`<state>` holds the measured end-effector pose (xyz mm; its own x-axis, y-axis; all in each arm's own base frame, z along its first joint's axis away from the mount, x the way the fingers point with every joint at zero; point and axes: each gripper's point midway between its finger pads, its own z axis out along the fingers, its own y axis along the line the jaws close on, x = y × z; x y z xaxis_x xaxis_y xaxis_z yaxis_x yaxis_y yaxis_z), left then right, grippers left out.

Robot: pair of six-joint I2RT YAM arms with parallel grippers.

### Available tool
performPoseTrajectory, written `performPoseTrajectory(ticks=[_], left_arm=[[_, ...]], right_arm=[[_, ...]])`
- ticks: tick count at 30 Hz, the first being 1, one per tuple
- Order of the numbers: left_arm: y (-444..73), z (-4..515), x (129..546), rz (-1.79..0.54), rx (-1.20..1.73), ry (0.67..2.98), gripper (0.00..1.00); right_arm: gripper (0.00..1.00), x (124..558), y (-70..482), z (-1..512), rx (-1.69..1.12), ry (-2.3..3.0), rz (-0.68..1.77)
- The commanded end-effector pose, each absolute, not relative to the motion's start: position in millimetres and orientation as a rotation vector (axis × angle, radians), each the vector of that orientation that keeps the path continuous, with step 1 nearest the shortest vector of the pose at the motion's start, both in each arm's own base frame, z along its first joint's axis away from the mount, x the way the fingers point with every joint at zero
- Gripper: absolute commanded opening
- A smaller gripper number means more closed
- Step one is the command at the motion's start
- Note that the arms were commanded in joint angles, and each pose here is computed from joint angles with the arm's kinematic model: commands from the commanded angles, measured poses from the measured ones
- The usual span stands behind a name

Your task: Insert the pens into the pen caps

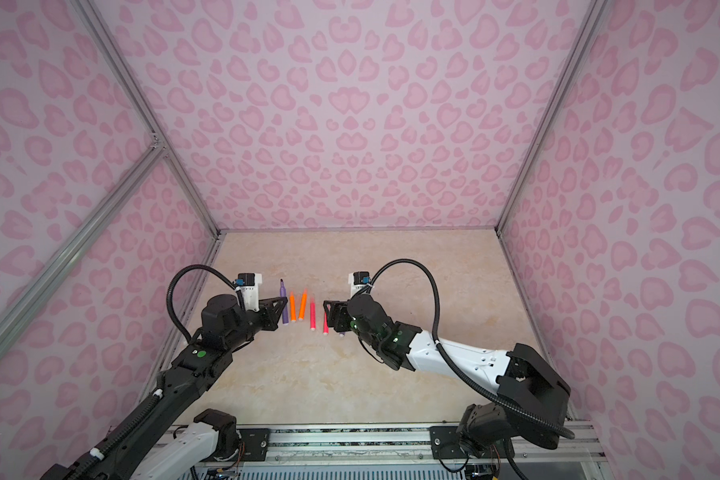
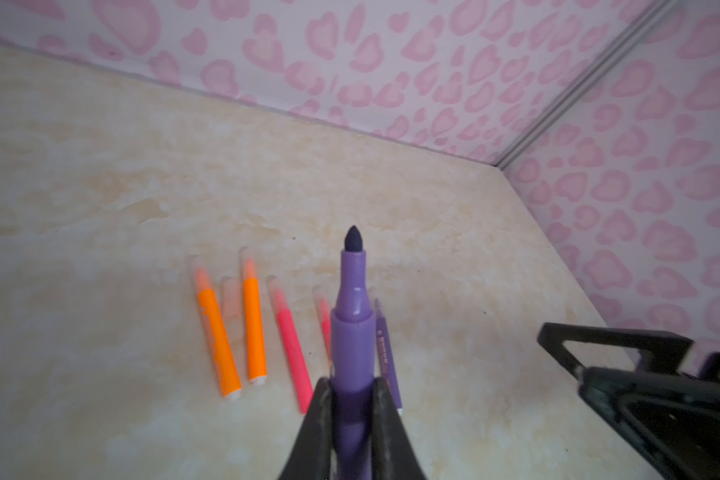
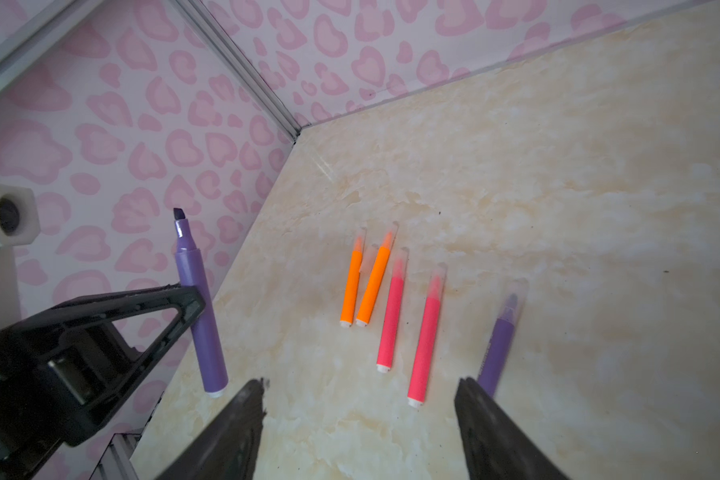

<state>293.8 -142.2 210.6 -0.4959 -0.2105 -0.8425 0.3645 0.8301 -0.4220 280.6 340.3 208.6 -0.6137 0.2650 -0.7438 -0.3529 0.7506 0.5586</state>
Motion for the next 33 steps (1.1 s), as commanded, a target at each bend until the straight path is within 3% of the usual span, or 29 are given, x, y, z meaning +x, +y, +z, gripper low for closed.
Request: performPoseTrajectory(ticks=[1,7,25,29,33], left_arm=[[-174,240,277,-0.802,0.329,1.812,0.03],[-197,234,262,-0.847,0.449,1.812,0.03],[-211,229,257,-0.84,0.513,1.82,0.03],[-212,229,256,-0.841,0.517,1.821,0.03],[-212,228,257,-0.835,0.512,1.827,0.03]], right_arm=[[0.72,269,350,235,-0.062,1.964,0.984],[0.66,255,374,246,-0.131,1.946,1.041],[0.44,276,403,243,-0.125,1.965,0.983],[0.34,279,404,242,-0.112,1.959,0.988],[0.16,279,404,246,-0.109,1.954,0.994]])
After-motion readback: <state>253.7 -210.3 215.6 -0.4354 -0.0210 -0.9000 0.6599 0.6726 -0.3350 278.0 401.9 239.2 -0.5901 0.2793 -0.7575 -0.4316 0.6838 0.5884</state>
